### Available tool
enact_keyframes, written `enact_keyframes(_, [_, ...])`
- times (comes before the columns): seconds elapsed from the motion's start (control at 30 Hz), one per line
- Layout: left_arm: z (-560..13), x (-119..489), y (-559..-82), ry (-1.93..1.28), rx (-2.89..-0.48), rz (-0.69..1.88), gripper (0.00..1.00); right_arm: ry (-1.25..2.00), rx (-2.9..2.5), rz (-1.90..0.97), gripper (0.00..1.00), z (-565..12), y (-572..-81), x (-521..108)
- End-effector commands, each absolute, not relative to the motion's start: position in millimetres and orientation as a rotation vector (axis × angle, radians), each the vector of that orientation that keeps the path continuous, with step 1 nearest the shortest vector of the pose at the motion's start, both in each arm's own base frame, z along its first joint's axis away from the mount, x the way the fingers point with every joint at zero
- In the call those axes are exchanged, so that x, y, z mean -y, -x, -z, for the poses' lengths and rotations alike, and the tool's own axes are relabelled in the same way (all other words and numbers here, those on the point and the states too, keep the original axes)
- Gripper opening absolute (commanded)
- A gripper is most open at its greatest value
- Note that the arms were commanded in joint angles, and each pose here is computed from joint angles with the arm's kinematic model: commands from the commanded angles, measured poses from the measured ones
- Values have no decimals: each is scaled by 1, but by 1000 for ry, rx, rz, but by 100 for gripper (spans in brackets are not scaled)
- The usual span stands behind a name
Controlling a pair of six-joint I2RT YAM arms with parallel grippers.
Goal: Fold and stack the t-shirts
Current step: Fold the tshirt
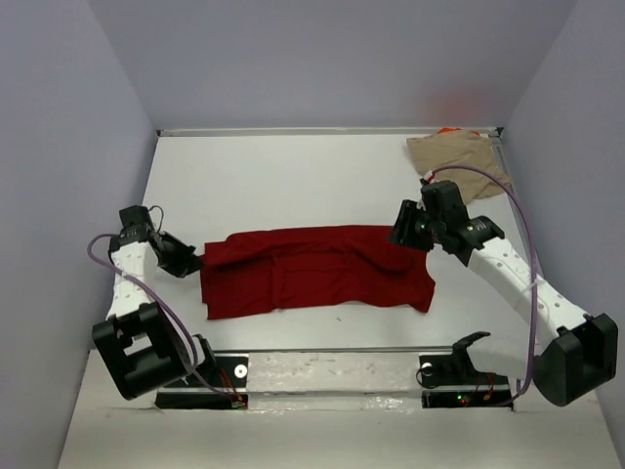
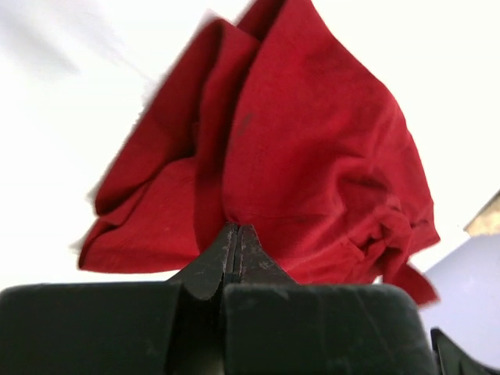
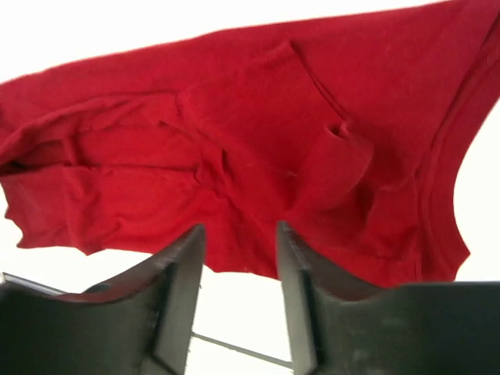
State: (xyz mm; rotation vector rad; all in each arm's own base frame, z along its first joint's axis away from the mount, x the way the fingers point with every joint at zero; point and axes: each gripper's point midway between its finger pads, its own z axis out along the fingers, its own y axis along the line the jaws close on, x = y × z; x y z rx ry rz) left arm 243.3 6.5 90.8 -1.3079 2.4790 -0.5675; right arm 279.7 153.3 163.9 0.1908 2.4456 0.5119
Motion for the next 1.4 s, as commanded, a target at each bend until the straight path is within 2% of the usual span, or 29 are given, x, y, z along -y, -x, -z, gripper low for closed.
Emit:
enact_keyframes(0.0, [-115, -27, -239, 1301, -2412, 425, 0, -226, -2412, -411, 58, -162, -275, -142])
enact_keyframes(0.13, [-129, -38, -250, 1286, -2336, 380, 0, -206, -2380, -336, 63, -168, -285, -137])
enact_keyframes(0.33, [-160, -77, -263, 1273, -2222, 157, 0, -89, -2349, -363, 63, -185, -318, -157])
enact_keyframes(0.43, [-158, -87, -264, 1290, -2218, 93, 0, -27, -2353, -398, 63, -186, -336, -173])
enact_keyframes(0.67, [-94, -51, -246, 1315, -2395, 262, 0, 39, -2367, -426, 63, -182, -352, -191])
enact_keyframes(0.87, [-111, -49, -259, 1246, -2366, 310, 0, 61, -2396, -485, 62, -176, -352, -202])
enact_keyframes(0.93, [-114, -48, -261, 1219, -2380, 329, 0, 72, -2402, -484, 47, -174, -353, -203])
enact_keyframes(1.0, [-113, -47, -262, 1216, -2384, 332, 0, 65, -2409, -454, 22, -169, -357, -201])
enact_keyframes(1.03, [-112, -47, -263, 1209, -2377, 336, 4, 73, -2414, -429, 1, -165, -361, -200])
enact_keyframes(1.07, [-113, -47, -262, 1205, -2370, 335, 7, 78, -2424, -409, 0, -159, -365, -199])
enact_keyframes(1.2, [-105, -44, -255, 1243, -2390, 332, 44, 97, -2422, -419, 0, -159, -377, -207])
enact_keyframes(1.23, [-103, -44, -253, 1260, -2391, 329, 51, 108, -2415, -444, 0, -162, -379, -212])
enact_keyframes(1.3, [-101, -42, -249, 1292, -2400, 334, 58, 113, -2422, -460, 0, -161, -383, -213])
enact_keyframes(1.33, [-101, -42, -248, 1314, -2395, 333, 69, 111, -2427, -458, 0, -158, -384, -213])
enact_keyframes(1.37, [-102, -42, -247, 1325, -2389, 327, 75, 114, -2428, -465, 0, -158, -385, -215])
